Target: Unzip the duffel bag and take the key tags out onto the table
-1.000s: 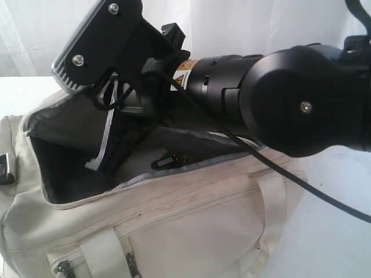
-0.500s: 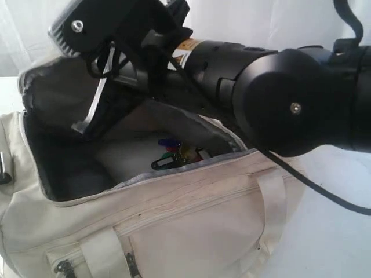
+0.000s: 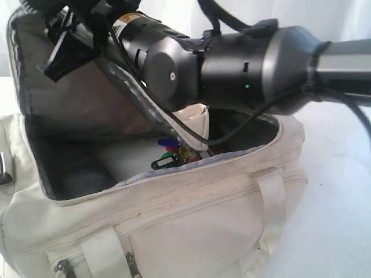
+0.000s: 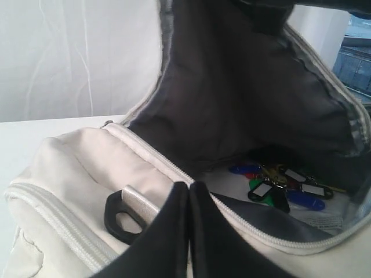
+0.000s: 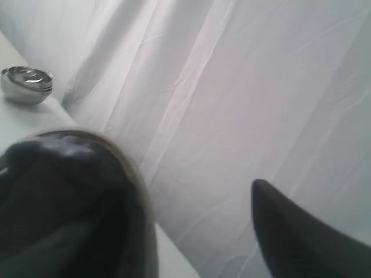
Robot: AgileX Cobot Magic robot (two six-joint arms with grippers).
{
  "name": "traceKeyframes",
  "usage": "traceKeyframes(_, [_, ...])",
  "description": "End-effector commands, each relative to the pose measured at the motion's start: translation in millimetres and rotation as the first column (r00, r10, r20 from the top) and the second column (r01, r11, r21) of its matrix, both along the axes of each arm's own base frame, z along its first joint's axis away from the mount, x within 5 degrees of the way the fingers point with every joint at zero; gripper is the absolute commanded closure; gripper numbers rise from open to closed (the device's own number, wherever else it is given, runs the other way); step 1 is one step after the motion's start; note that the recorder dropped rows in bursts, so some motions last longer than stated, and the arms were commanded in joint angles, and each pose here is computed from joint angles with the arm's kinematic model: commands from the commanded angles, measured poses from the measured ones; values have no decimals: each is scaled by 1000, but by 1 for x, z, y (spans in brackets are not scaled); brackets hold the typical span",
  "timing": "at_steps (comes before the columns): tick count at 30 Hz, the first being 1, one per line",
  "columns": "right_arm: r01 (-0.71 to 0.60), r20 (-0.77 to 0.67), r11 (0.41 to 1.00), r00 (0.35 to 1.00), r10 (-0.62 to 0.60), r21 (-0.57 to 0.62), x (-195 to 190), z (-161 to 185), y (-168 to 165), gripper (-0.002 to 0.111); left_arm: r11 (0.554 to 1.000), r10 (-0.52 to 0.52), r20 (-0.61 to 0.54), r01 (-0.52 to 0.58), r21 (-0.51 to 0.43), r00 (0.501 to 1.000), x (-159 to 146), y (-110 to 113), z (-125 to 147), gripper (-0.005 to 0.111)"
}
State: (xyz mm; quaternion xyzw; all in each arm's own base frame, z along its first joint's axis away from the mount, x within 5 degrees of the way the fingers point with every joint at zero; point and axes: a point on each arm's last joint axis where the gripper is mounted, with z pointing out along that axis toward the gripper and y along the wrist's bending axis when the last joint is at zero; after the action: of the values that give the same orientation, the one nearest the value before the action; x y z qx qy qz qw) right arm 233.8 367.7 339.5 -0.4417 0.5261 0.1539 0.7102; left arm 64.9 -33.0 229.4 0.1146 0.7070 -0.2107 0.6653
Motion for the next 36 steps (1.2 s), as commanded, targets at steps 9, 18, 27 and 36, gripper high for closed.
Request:
traceKeyframes(9, [312, -213, 898, 944, -254, 310, 66, 7, -19, 42, 999, 41, 22, -41, 22, 999, 1, 4, 0, 107])
traceKeyframes(18, [471, -363, 791, 868, -338, 391, 98, 26, -66, 42, 998, -53, 9, 53, 19, 999, -3, -4, -1, 107])
traceKeyframes(27, [148, -393, 989, 910, -130, 16, 98, 14, -52, 40, 992, -123, 4, 123, 23, 992, -7, -9, -2, 107])
traceKeyframes(36, [107, -426, 994, 899, -104, -18, 95, 9, -51, 39, 964, -150, -43, 137, -226, 988, -3, -13, 5, 107])
